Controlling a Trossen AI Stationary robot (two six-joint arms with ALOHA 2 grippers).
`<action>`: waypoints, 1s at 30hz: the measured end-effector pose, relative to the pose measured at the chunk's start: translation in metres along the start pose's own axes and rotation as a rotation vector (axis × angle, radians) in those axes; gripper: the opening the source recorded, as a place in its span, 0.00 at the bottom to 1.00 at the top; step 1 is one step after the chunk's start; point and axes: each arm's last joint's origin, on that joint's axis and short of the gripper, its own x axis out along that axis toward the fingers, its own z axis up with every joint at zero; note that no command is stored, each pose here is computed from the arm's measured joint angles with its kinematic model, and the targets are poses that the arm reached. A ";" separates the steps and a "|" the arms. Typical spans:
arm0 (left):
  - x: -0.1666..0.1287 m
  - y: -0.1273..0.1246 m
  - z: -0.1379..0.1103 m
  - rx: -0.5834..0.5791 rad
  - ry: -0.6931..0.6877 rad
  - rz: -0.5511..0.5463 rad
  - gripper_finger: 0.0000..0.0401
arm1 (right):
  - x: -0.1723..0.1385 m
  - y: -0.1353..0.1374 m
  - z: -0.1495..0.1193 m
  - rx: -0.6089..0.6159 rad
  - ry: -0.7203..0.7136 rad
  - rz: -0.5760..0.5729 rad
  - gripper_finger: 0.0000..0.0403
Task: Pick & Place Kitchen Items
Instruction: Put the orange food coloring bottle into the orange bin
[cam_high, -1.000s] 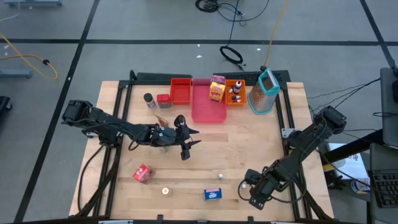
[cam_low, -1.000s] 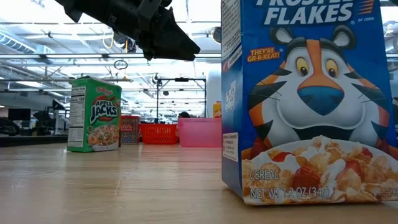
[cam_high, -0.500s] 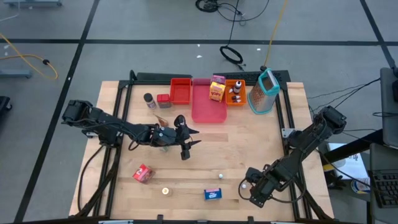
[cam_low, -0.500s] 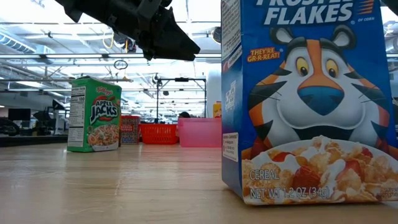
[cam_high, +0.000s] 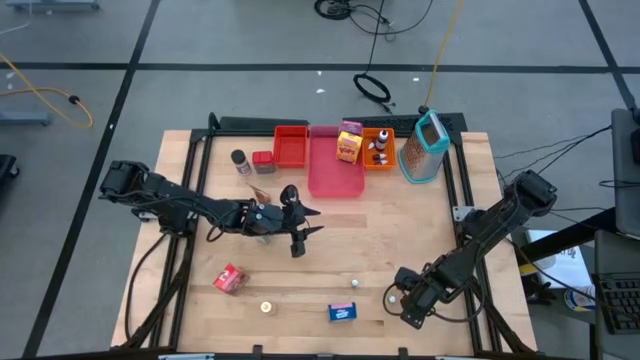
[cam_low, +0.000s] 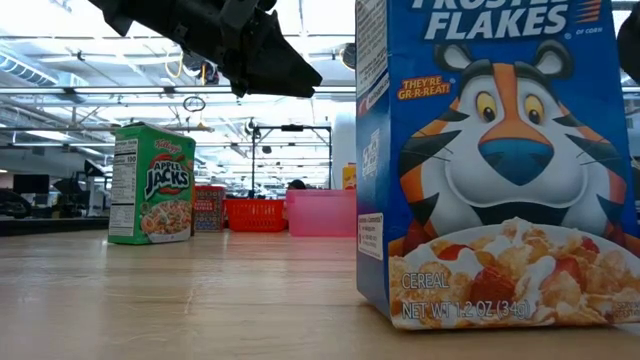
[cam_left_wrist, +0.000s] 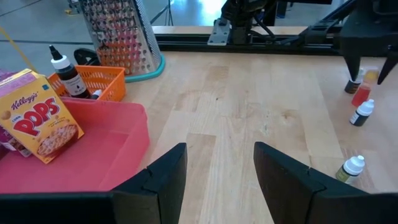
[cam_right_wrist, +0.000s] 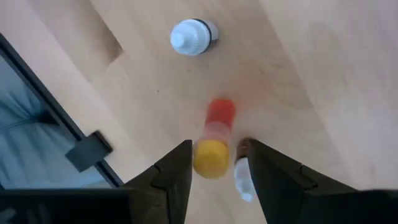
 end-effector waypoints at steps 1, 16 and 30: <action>0.000 0.000 0.000 0.000 0.000 0.000 0.46 | 0.002 -0.001 0.000 -0.001 -0.002 0.008 0.36; 0.000 0.000 0.000 0.000 0.000 0.000 0.47 | 0.011 -0.006 0.001 -0.008 -0.027 0.032 0.16; 0.000 0.000 0.000 0.000 -0.001 0.000 0.46 | 0.002 -0.005 0.000 -0.015 -0.016 0.078 0.14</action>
